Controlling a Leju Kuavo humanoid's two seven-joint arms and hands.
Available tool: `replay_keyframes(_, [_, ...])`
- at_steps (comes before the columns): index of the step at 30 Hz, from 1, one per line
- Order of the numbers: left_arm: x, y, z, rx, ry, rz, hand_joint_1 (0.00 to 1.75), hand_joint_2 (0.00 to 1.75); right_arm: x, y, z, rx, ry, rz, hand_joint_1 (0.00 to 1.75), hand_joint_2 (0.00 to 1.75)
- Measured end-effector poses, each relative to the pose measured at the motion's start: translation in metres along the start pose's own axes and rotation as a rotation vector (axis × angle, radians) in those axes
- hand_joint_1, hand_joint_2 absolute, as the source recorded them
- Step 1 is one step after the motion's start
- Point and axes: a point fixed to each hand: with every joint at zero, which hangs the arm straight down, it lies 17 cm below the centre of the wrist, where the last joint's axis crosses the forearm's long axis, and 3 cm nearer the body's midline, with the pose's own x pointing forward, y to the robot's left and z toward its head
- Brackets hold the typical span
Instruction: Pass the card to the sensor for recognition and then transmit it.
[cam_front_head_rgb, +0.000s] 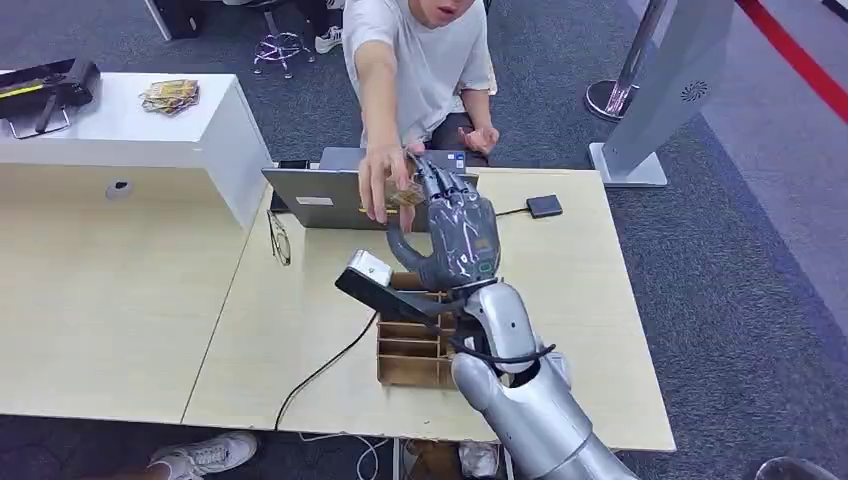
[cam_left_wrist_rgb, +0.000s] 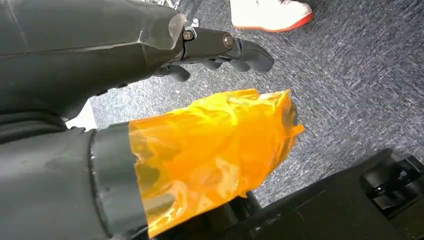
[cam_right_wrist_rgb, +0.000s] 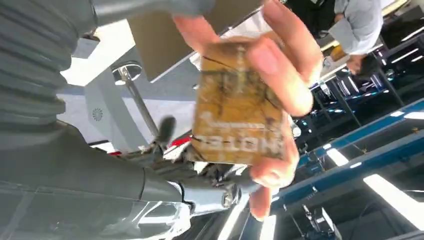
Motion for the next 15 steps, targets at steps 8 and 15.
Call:
replay_keyframes(8, [0.0,0.001,0.0,0.004,0.0,0.006,0.0,0.0,0.008,-0.002,0.002,-0.009,-0.027,-0.045,0.0,0.0])
replay_keyframes(15, [0.0,0.002,0.0,0.013,0.001,0.025,0.0,0.0,0.023,-0.003,0.014,-0.018,-0.055,-0.127,0.0,0.0])
